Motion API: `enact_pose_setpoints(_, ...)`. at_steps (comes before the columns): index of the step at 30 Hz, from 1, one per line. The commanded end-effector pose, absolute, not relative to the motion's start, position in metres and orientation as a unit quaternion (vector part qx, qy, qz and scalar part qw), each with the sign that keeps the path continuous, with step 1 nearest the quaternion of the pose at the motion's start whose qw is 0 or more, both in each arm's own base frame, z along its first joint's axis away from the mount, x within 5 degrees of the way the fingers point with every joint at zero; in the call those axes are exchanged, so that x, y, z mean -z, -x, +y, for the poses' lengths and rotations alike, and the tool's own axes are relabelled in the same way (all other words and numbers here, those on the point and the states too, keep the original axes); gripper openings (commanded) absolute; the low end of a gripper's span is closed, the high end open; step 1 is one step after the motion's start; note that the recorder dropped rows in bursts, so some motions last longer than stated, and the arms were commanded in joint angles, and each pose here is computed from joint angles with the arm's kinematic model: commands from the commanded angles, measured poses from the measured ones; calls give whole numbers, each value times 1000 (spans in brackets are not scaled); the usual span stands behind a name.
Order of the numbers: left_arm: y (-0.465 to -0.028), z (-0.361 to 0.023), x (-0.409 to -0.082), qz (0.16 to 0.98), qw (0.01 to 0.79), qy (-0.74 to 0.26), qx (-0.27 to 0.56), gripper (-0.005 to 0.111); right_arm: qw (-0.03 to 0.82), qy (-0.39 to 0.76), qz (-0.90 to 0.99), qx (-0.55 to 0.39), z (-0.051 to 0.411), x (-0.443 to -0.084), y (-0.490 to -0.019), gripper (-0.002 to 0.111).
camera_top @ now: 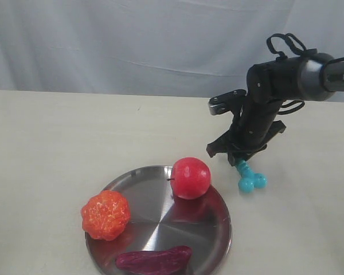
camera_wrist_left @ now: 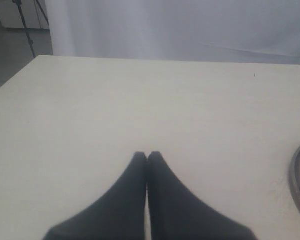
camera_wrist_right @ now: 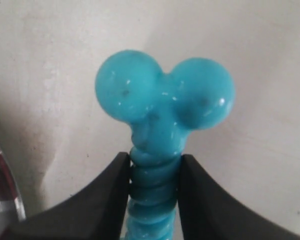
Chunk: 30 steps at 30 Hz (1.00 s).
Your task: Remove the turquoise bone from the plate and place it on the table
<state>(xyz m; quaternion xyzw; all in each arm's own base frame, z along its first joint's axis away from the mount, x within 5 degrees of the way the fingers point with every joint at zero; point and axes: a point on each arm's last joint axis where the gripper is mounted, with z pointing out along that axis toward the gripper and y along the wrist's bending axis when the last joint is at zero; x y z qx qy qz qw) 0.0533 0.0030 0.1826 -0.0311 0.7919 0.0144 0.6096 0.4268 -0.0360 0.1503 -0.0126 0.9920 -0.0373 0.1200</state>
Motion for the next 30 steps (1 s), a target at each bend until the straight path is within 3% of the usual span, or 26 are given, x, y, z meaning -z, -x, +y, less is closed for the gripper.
enact_pose_setpoints(1, -53, 3, -182, 790, 611, 35, -14, 0, 128, 11, 991, 43, -40, -153, -428, 32)
enact_pose_setpoints(3, -53, 3, -182, 790, 611, 35, -14, 0, 128, 11, 991, 43, -40, -153, -428, 43)
enact_pose_setpoints(5, -53, 3, -182, 790, 611, 35, -14, 0, 128, 11, 991, 43, -40, -153, -428, 47)
enact_pose_setpoints(19, -53, 3, -182, 790, 611, 35, -14, 0, 110, -8, 993, 41, -40, -163, -423, 45)
enact_pose_setpoints(21, -53, 3, -182, 790, 611, 35, -14, 0, 118, -10, 992, 42, -40, -174, -420, 38)
enact_pose_setpoints(25, -53, 3, -182, 790, 611, 35, -14, 0, 164, -4, 985, 44, -34, -218, -412, 4)
enact_pose_setpoints(30, -53, 3, -182, 790, 611, 35, -14, 0, 274, 29, 960, 55, -13, -292, -389, -1)
